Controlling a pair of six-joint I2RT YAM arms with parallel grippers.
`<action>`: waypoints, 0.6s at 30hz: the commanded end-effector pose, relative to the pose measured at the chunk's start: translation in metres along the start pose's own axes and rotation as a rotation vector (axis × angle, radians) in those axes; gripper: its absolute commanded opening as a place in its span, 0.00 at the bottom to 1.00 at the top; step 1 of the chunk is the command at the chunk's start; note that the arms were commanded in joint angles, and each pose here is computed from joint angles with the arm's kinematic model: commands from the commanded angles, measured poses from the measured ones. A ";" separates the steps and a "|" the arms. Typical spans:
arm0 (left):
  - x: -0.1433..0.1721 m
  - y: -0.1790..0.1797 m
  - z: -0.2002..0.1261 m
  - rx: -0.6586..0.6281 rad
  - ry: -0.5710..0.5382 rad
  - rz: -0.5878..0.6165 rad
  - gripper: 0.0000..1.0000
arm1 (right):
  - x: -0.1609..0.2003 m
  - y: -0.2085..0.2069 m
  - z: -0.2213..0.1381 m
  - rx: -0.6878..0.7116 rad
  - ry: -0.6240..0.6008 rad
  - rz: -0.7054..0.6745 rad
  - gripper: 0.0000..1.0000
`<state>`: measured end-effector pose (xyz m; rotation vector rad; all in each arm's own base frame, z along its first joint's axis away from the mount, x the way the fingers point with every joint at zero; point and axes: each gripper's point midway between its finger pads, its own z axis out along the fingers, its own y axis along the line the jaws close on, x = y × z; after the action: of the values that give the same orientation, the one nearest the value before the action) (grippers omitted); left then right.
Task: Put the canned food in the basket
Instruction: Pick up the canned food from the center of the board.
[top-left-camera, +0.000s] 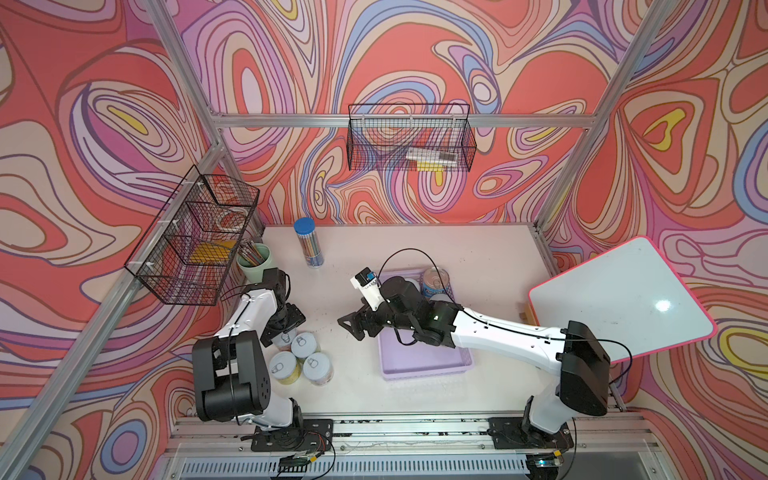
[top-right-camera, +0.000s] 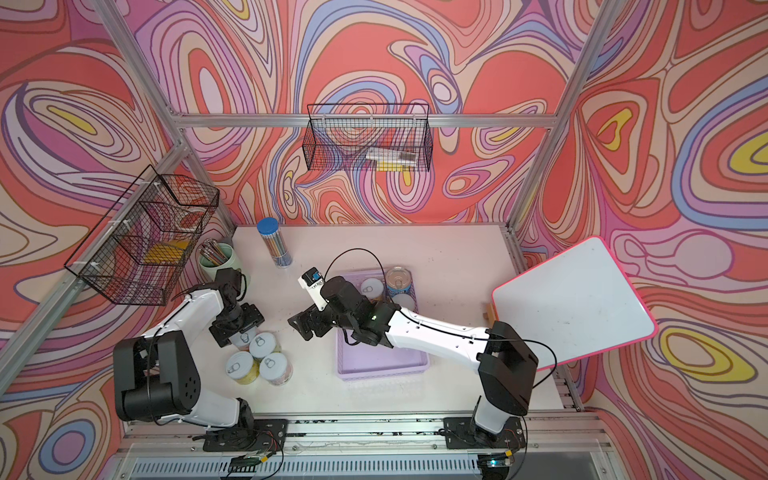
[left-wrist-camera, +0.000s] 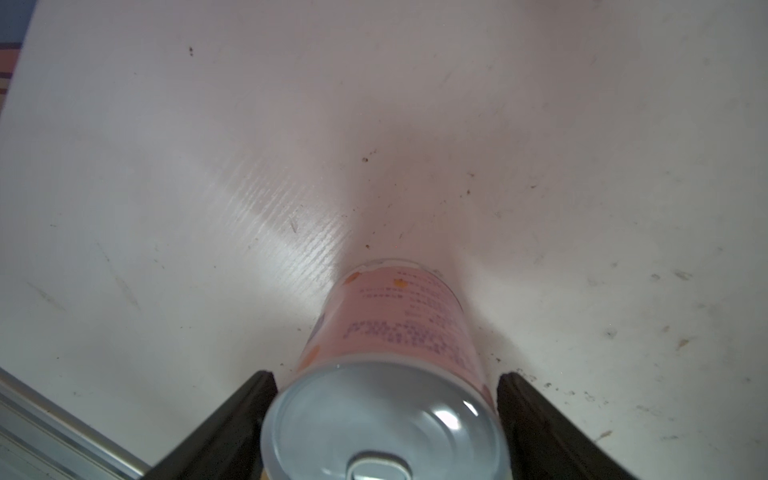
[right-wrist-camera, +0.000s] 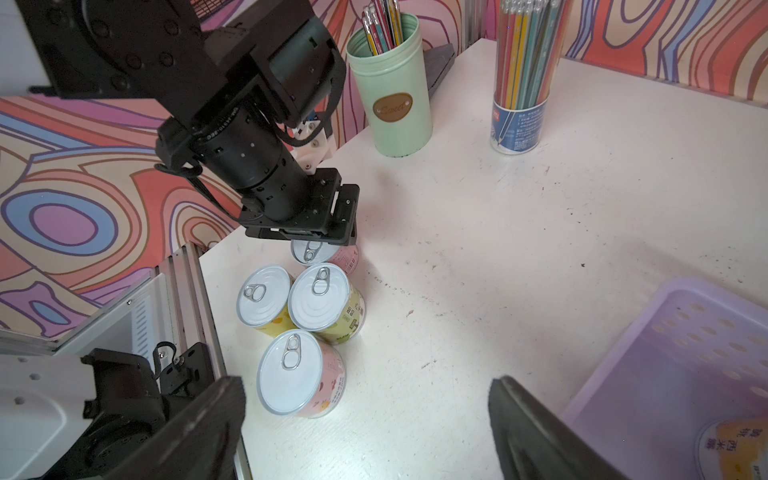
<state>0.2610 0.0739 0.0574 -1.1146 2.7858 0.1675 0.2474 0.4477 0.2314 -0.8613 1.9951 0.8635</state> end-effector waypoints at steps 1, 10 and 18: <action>0.003 0.000 0.001 0.015 0.012 -0.010 0.84 | 0.004 0.003 0.004 -0.012 0.010 -0.007 0.93; 0.006 -0.021 -0.001 0.135 0.025 0.010 0.77 | 0.006 0.002 0.002 -0.008 0.015 -0.002 0.93; 0.009 -0.062 -0.006 0.229 0.043 0.134 0.76 | 0.008 -0.002 0.000 0.012 0.017 0.003 0.93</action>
<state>0.2817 0.0476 0.0605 -0.9941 2.7896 -0.0212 0.2474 0.4473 0.2304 -0.8607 1.9981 0.8614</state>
